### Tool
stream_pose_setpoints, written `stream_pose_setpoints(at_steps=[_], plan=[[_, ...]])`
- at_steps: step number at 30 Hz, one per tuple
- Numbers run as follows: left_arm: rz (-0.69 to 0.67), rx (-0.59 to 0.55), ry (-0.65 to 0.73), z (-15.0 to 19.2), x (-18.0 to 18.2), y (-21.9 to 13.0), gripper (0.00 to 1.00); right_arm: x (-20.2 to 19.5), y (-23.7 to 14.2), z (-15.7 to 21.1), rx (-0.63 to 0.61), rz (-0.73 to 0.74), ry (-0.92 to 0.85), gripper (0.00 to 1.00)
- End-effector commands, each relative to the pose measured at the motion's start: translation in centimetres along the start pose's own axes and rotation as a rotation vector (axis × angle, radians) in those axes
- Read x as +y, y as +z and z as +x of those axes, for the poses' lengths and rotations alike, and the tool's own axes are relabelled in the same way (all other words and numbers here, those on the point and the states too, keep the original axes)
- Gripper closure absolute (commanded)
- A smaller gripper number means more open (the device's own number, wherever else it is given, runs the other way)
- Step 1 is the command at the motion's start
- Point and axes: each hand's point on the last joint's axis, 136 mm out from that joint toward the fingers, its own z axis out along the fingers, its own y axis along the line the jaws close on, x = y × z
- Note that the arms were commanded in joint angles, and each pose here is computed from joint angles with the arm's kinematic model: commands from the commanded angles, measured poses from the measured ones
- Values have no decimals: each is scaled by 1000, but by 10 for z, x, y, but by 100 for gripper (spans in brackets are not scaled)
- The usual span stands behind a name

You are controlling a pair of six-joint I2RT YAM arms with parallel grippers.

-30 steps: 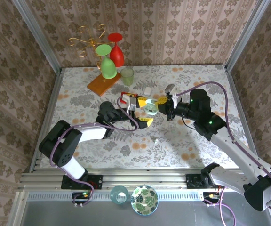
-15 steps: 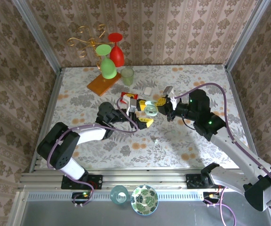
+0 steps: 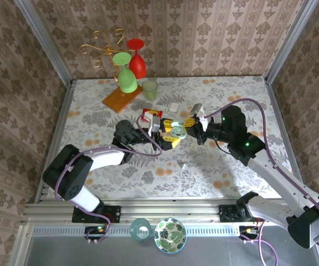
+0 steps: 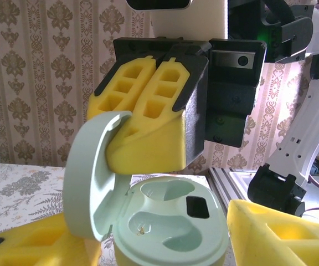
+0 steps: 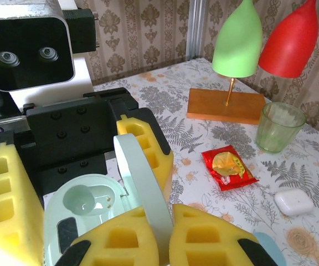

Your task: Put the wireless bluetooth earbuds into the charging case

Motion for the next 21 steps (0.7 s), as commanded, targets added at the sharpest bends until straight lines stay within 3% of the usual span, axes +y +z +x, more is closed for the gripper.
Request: stream_pose_setpoints(at_steps=[1,7,15,21], plan=[[20,-8,10,-4,-7,-1,37,4,-2,-10,-46,-14,-5,100],[17,-9,13,-4,-6,-2,37,6,-6,-15,-76,-11,4,100],[28,-11,11,-7,-7,-1,52,5,-2,-11,-61,-17,9,100],[31,-11,12,-7,-8,-1,58,5,-1,-9,-52,-21,6,100]])
